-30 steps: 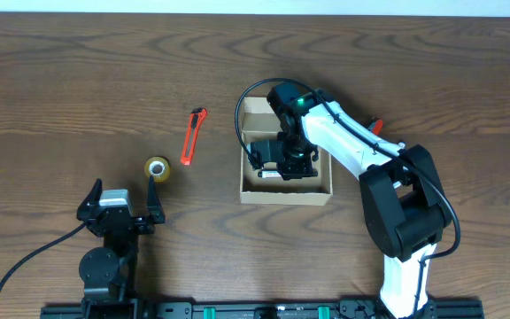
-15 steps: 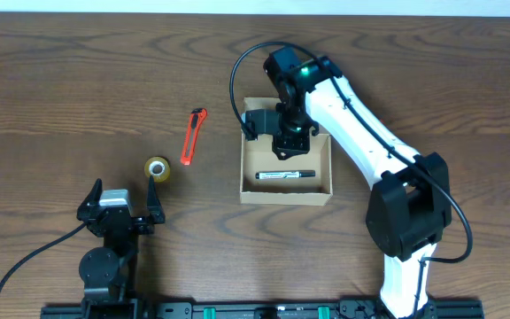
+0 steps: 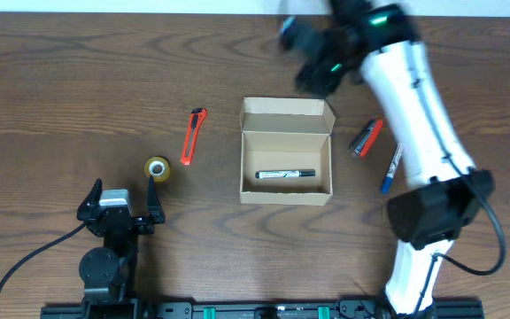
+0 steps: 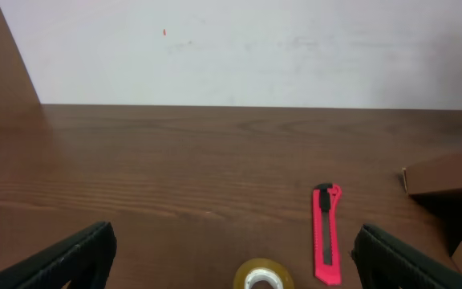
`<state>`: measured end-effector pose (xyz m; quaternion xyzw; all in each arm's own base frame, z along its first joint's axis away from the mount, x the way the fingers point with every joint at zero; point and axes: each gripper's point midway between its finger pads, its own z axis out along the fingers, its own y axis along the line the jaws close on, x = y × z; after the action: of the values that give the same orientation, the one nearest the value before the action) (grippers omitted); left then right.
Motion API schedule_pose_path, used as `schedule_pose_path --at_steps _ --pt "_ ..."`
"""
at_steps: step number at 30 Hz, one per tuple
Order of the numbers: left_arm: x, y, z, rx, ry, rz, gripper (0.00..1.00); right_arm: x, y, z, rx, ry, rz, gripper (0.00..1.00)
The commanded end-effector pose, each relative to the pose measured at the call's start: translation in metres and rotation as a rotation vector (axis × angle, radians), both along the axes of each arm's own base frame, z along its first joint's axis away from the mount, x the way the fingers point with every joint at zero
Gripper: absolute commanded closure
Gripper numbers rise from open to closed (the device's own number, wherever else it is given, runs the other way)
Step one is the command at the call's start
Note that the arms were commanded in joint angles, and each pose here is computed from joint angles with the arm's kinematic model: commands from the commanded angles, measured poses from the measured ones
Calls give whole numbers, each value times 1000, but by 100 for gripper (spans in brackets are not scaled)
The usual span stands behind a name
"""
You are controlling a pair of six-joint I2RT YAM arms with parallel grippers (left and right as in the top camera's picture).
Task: Pack container
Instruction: 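Withdraw the right gripper and move it toward the blue-capped marker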
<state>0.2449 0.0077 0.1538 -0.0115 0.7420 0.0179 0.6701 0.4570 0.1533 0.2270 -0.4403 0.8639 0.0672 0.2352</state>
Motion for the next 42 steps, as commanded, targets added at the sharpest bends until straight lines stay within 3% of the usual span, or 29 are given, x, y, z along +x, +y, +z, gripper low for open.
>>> schedule_pose_path --at_steps 1,2,6,8,9,11,14,20,24,31,34,42 --pt "-1 0 -18 -9 57 1 5 18 -50 36 195 16 -307 8" --pt "-1 0 -18 -9 57 1 5 22 -63 43 235 15 -356 1" --pt "-1 0 -18 -9 57 1 5 34 -121 72 393 -20 -488 1" --pt "-1 0 -18 -9 57 1 5 35 -161 71 422 13 -725 17" --pt "-1 0 -18 -9 57 1 5 29 -193 63 391 45 -942 19" --pt "-1 0 -18 -9 57 1 5 3 -239 50 254 66 -1213 21" --pt "-1 0 -18 -9 57 1 5 -22 -265 59 127 13 -1393 21" --pt "-1 0 -18 -9 57 0 5 -50 -262 94 159 -66 -1450 19" --pt "-1 0 -18 -9 57 0 5 -74 -261 82 119 -72 -1435 18" --pt "-1 0 -18 -9 57 1 5 -104 -243 -3 193 -70 -1389 15" --pt "-1 0 -18 -9 57 0 5 -117 -242 -49 204 -75 -1418 6" --pt "-1 0 -18 -13 56 0 5 -134 -238 -131 232 10 -1539 10"
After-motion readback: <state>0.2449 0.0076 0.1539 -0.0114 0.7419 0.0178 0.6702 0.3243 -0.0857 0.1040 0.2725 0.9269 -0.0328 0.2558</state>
